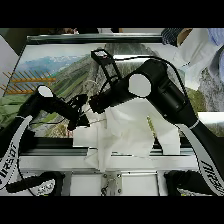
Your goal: Fold the clothes and pants, and hang the long-sleeved shirts on hangers.
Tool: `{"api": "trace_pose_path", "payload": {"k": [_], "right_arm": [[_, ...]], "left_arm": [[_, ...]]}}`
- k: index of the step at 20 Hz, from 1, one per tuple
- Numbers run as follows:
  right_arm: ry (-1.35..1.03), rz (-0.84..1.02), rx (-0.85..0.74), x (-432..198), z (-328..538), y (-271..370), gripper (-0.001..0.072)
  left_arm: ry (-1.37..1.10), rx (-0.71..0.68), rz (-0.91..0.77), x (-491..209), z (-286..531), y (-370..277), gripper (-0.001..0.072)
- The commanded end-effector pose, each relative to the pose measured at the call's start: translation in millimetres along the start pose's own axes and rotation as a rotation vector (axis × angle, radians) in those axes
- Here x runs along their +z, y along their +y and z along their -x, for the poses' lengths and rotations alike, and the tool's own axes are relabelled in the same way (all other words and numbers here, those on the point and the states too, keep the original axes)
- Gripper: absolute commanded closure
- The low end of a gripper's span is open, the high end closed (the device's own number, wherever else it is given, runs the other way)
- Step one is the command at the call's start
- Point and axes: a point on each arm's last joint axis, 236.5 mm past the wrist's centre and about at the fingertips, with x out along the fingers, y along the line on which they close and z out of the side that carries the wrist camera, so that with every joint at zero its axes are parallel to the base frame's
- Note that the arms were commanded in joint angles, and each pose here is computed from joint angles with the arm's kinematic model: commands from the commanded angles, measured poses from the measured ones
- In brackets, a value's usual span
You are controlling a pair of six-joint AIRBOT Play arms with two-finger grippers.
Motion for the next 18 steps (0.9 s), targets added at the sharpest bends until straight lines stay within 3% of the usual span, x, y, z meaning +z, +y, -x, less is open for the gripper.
{"api": "trace_pose_path", "payload": {"k": [1,6,18], "right_arm": [[-0.003,0.022,-0.01,-1,9,-3,0.0198],[0.059,0.036,0.012,-17,32,-18,0.0198],[0.052,0.242,0.325,-22,80,-19,0.0197]], "left_arm": [[0.004,-0.015,-0.012,-1,0,-4,0.069],[0.003,-0.031,-0.012,-1,0,-7,0.069],[0.003,-0.031,-0.012,-1,0,-7,0.069]]}}
